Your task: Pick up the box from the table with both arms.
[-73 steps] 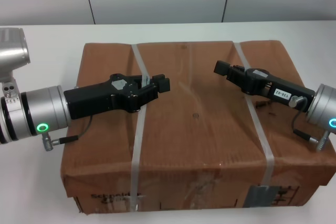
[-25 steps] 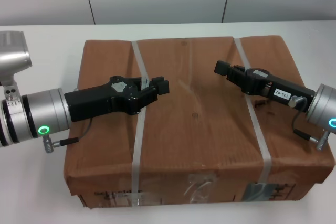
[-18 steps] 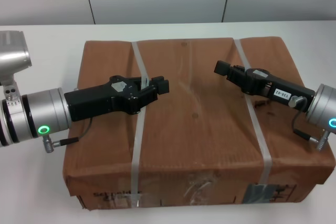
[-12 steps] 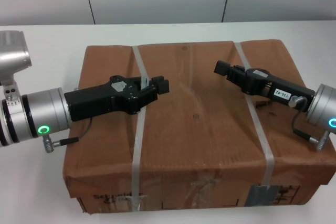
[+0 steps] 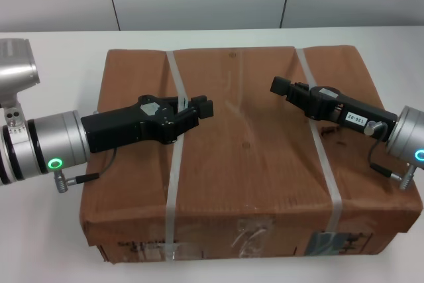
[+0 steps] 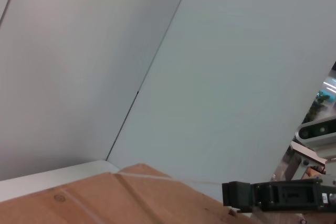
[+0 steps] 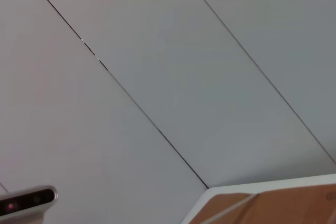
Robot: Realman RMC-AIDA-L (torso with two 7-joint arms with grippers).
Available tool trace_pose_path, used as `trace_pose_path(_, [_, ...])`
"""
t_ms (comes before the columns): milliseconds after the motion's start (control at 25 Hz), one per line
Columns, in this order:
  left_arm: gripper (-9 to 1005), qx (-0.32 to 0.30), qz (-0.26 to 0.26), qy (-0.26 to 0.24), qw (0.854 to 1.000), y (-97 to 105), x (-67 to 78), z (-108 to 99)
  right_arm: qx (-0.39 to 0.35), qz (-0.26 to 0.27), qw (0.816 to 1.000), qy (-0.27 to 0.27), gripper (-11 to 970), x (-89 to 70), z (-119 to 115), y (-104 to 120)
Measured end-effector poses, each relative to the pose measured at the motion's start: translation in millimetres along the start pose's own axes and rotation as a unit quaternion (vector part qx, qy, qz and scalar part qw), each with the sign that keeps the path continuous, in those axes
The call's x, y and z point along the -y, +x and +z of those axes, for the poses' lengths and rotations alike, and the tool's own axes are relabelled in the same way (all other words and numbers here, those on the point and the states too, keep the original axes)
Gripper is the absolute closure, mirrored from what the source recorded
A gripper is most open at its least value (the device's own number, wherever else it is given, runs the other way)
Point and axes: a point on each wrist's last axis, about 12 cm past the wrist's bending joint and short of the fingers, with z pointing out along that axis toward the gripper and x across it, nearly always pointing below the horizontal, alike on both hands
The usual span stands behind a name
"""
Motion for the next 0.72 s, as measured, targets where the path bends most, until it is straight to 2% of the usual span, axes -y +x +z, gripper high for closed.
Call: trace_pose_path(720, [842, -0.003, 0.000, -0.003, 1.000, 2.6, -0.5, -0.9, 0.000, 0.000, 1.000, 0.002, 931, 0.3, 0.5, 0.5])
